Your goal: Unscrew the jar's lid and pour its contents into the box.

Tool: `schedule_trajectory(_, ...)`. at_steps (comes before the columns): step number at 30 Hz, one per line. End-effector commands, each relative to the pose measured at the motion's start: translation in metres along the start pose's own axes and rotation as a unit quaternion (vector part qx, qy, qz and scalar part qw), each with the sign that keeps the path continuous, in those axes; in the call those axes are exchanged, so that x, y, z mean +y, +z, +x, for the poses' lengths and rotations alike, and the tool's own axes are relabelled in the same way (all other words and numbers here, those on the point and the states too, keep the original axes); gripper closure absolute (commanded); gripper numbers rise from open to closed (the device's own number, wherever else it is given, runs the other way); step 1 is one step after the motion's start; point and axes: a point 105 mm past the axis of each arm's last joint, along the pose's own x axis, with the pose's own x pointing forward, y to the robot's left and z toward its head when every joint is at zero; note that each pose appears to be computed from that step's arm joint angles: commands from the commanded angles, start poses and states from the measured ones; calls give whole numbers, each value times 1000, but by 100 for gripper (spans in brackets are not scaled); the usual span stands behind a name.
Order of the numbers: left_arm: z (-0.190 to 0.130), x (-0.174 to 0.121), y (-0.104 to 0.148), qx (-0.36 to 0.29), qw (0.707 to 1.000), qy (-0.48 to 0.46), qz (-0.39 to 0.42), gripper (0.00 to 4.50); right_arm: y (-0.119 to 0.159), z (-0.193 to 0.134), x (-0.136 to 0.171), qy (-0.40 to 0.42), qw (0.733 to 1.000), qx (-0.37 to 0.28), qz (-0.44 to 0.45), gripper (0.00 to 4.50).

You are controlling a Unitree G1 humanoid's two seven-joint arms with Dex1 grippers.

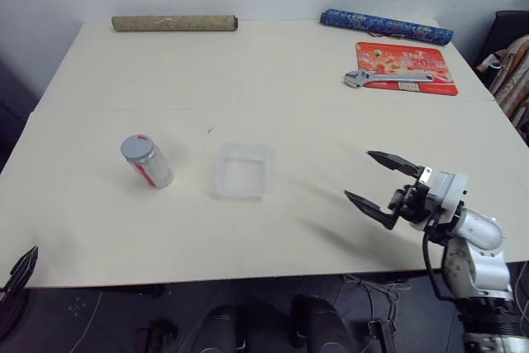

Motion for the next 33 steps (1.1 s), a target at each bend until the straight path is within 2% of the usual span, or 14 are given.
schedule_trajectory(1,-6,1,11,-21,1000,3,2,5,15,6,1,6,999,-35,-25,0)
schedule_trajectory(11,34,-81,68,-119,983,-139,-3,5,6,-2,-1,13,999,-23,-21,0)
schedule_trajectory(15,50,-113,75,-122,972,-198,-24,5,4,-5,1,9,1000,-16,-19,0)
schedule_trajectory(19,72,-126,75,-119,968,-221,-29,5,7,0,1,8,1000,-17,-22,0)
schedule_trajectory(28,118,-153,77,-134,968,-209,-30,5,14,5,-3,-9,999,-14,-37,0)
schedule_trajectory(33,134,-155,77,-139,969,-200,-41,5,14,6,-3,-17,999,-12,-36,0)
